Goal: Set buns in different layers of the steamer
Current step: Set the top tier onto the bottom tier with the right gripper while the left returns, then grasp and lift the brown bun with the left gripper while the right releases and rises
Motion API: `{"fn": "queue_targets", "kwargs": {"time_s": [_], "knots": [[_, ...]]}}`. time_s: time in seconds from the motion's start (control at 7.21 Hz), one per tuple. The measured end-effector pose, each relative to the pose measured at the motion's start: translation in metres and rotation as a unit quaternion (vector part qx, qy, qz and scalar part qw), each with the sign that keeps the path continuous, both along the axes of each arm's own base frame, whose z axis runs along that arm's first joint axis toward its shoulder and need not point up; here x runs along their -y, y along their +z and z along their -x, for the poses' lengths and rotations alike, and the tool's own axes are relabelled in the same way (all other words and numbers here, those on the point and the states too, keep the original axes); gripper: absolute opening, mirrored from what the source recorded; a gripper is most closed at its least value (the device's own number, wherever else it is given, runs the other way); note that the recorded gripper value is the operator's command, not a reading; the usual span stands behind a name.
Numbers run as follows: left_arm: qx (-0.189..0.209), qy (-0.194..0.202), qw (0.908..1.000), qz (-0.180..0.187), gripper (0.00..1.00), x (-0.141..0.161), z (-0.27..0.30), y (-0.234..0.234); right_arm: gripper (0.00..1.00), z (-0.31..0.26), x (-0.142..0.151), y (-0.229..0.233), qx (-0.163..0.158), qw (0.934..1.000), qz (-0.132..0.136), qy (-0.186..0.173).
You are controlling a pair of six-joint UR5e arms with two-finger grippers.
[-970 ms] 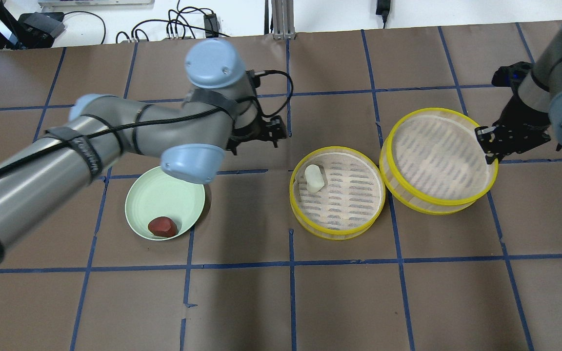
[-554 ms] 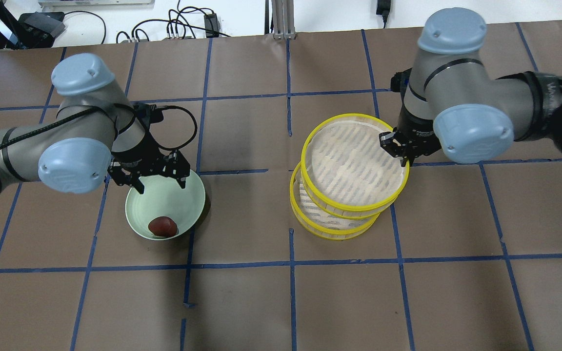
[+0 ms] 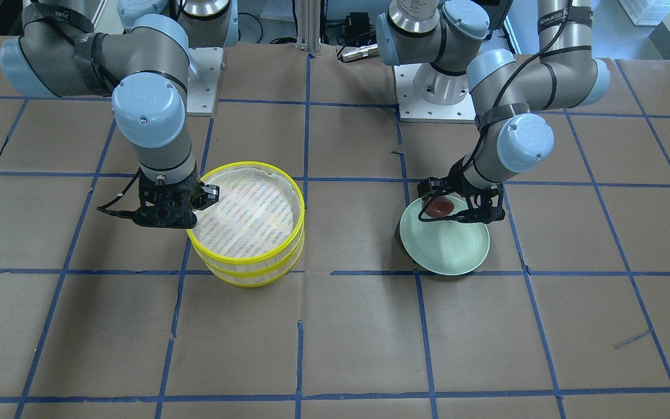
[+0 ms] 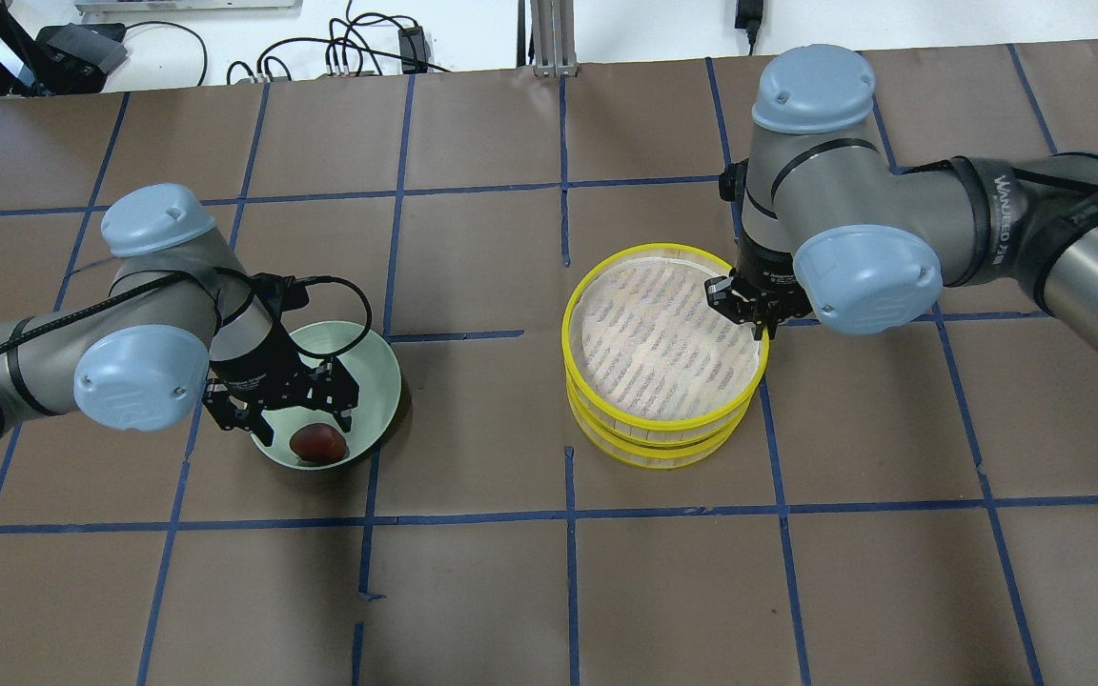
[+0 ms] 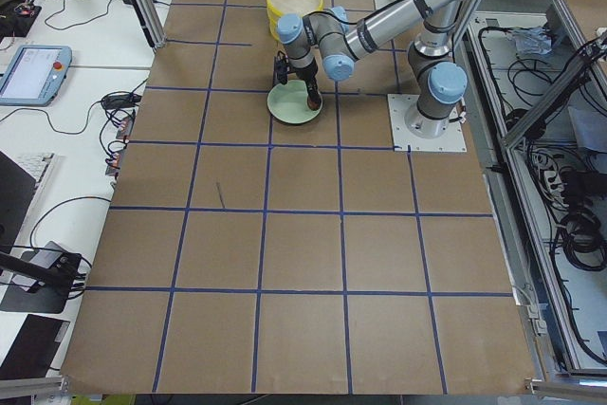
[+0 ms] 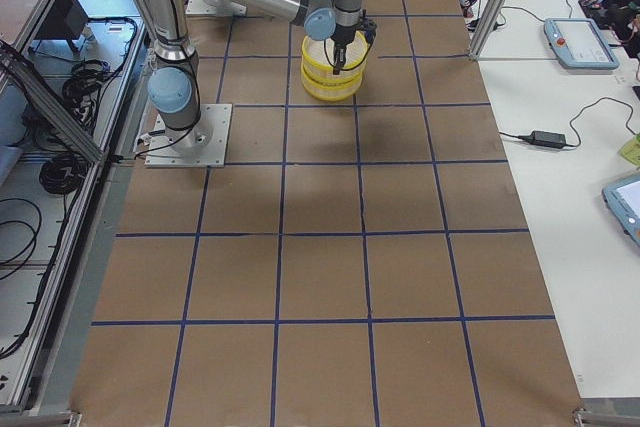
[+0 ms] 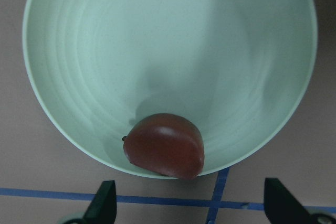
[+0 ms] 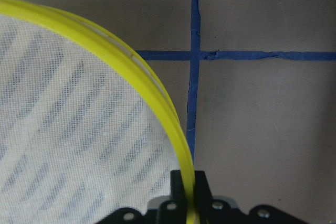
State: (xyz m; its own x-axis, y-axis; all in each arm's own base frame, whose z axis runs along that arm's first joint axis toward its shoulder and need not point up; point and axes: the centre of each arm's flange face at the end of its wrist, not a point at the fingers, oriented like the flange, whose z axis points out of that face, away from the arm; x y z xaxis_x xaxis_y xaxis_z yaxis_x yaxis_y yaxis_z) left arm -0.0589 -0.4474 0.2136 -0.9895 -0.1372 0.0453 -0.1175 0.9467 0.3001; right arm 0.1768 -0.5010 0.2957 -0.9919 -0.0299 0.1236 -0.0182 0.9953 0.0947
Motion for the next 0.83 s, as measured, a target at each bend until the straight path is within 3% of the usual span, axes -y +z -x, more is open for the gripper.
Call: {"fn": "queue_targets", "kwargs": {"time_s": [0.55, 0.83], "knots": [[-0.003, 0.0, 1.0, 0.006, 0.86, 0.011, -0.004, -0.022, 0.08, -0.001, 0.003, -0.007, -0.001, 0.9999, 0.01, 0.007], [-0.002, 0.0, 0.9999, 0.011, 0.1, 0.015, -0.005, -0.03, 0.08, -0.001, 0.001, -0.015, -0.004, 0.9999, 0.003, 0.011]]}}
